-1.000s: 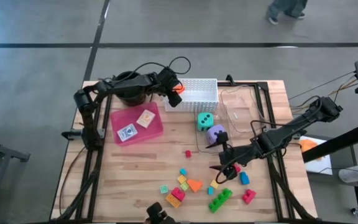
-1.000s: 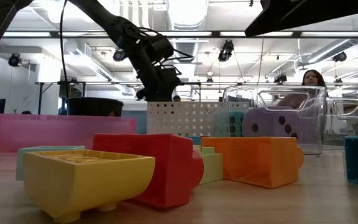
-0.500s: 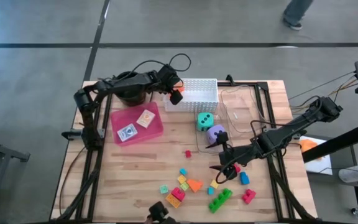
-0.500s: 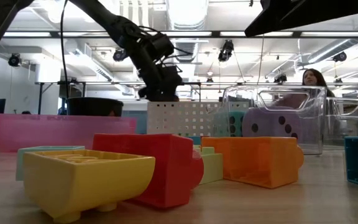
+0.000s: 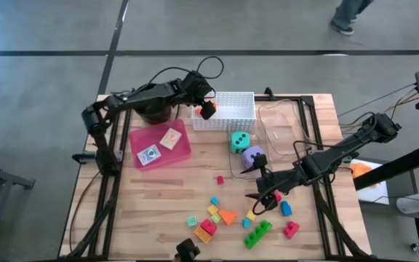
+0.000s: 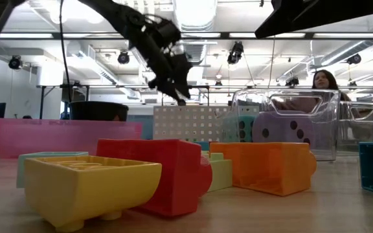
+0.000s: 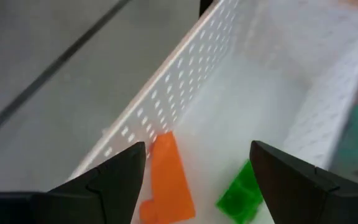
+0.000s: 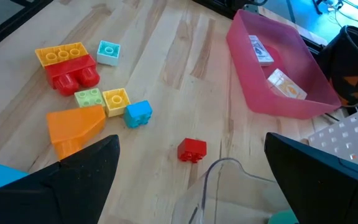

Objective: Pick & Place Toys
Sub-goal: Put the big orange game piece into the white bin

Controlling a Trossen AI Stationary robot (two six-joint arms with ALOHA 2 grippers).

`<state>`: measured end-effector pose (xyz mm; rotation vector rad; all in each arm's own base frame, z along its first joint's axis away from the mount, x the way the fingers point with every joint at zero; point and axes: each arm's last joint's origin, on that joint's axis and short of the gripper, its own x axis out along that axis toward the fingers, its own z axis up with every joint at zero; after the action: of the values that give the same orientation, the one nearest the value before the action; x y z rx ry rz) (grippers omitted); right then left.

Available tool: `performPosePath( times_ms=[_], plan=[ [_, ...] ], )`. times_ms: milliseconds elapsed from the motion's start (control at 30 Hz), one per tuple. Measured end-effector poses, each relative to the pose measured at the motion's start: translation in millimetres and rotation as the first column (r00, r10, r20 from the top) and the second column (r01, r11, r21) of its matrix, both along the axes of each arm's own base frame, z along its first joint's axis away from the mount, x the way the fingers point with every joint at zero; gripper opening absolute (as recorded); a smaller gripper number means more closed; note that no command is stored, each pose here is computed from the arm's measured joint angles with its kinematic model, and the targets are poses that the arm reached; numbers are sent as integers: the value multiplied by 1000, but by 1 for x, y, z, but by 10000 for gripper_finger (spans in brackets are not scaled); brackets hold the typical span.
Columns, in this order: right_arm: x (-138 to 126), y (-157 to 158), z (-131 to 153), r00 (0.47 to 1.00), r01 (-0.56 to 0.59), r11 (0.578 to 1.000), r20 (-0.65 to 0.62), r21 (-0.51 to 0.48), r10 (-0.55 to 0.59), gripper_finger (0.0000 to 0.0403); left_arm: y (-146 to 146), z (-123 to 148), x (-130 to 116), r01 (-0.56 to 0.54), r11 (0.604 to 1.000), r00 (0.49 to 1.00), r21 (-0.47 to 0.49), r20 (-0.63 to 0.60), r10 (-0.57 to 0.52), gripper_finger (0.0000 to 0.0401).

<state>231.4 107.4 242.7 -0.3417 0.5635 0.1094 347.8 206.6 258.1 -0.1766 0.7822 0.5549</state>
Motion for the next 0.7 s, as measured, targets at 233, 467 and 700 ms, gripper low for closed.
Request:
performPosePath(
  times_ms=[233, 467, 700],
  plan=[
    [0, -1, 0, 999, 41, 999, 12, -9, -41, 400, -46, 45, -6, 97, 994, 993, 42, 67, -99, 291],
    [3, -1, 2, 993, 108, 994, 54, 37, -110, 400, -117, 50, -4, 300, 951, 950, 73, 67, -305, 291],
    [13, 4, -11, 990, 134, 989, 28, 69, -136, 400, -200, -1, -8, 517, 853, 854, 62, 35, -520, 291]
  ],
)
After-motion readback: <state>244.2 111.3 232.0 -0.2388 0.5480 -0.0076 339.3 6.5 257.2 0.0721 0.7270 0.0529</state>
